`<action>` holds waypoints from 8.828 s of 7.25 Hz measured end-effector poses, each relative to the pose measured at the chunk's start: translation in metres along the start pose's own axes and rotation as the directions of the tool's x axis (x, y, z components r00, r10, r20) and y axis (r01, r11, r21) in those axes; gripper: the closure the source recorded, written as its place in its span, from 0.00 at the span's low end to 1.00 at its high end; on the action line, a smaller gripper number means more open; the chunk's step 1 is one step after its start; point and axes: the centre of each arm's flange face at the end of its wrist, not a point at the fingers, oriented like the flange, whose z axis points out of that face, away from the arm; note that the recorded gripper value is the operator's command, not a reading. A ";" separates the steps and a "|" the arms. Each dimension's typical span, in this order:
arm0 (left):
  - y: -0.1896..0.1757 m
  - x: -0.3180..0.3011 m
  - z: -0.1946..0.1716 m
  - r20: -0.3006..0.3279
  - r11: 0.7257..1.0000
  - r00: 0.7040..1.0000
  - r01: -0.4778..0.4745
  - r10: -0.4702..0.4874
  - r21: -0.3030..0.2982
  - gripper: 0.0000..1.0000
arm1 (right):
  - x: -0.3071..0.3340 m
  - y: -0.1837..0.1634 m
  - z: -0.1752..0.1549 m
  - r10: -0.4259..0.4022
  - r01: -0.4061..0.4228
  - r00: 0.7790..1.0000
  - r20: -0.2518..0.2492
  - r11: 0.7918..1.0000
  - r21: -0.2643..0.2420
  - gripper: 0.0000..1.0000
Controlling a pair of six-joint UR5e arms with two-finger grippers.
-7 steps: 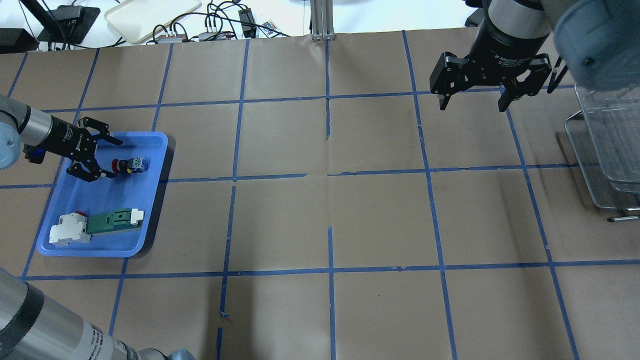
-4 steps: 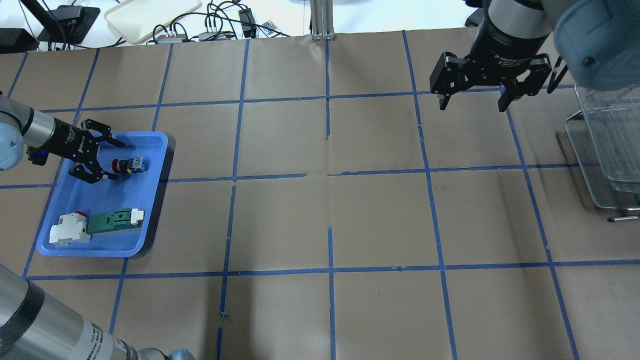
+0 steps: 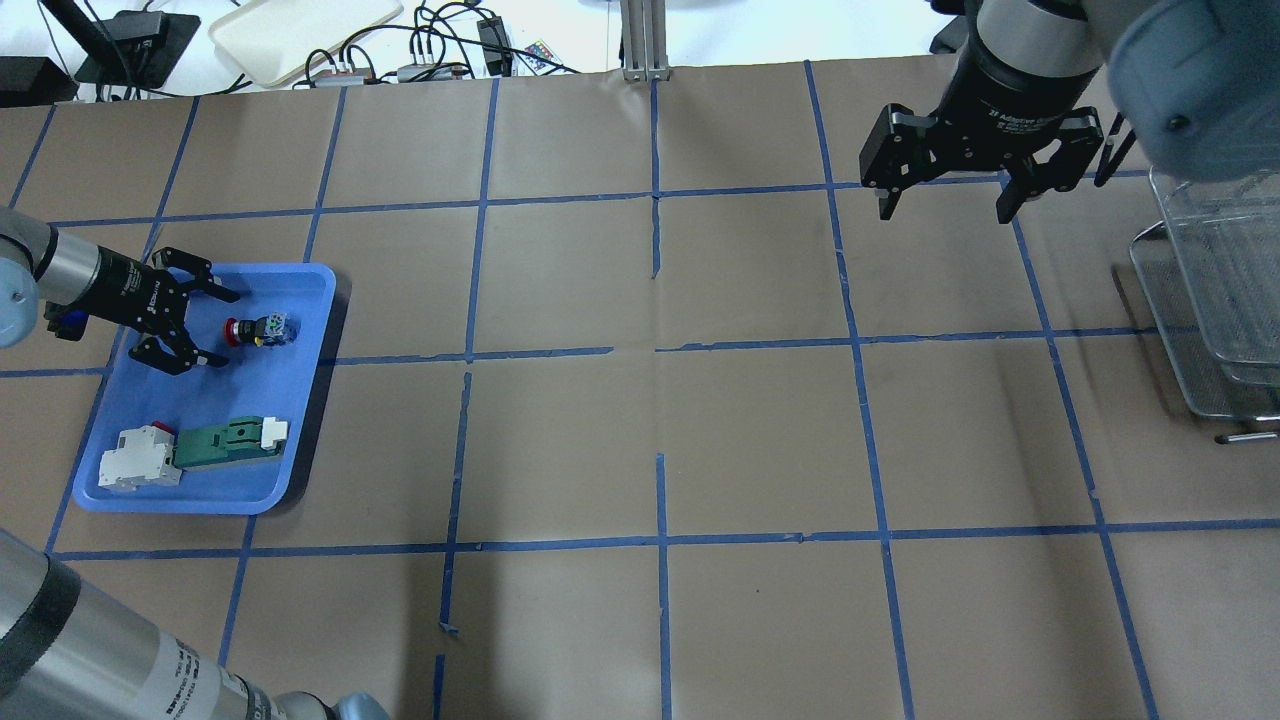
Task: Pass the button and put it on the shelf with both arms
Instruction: 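Lower the left gripper and close it on the red push button, then lift the red push button and carry it toward the right gripper, then lower the right gripper onto the button's red cap while the left gripper holds it, then close the right gripper on the button and open the left gripper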
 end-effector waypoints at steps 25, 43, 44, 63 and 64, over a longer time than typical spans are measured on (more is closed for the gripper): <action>0.540 -0.052 0.001 0.032 0.965 0.998 0.069 -0.062 -0.253 1.00 | 0.004 0.000 -0.003 -0.323 0.323 0.946 0.006 0.946 0.004 0.00; 0.648 -0.120 0.021 0.043 0.956 0.997 0.073 -0.064 -0.283 1.00 | -0.038 -0.013 0.018 -0.996 0.942 -0.009 0.093 0.023 0.334 0.01; 0.649 -0.120 0.019 0.041 0.956 0.997 0.073 -0.064 -0.285 1.00 | -0.039 -0.012 0.020 -0.995 0.943 -0.011 0.099 0.023 0.332 0.05; 0.654 -0.118 -0.001 0.024 0.945 0.992 0.127 -0.125 -0.302 0.09 | -0.041 -0.009 0.017 -0.995 0.937 -0.054 0.089 -0.020 0.350 0.92; 0.652 -0.118 -0.005 0.015 0.946 0.993 0.118 -0.119 -0.303 0.11 | -0.041 -0.009 0.018 -0.994 0.936 -0.058 0.088 -0.023 0.350 0.93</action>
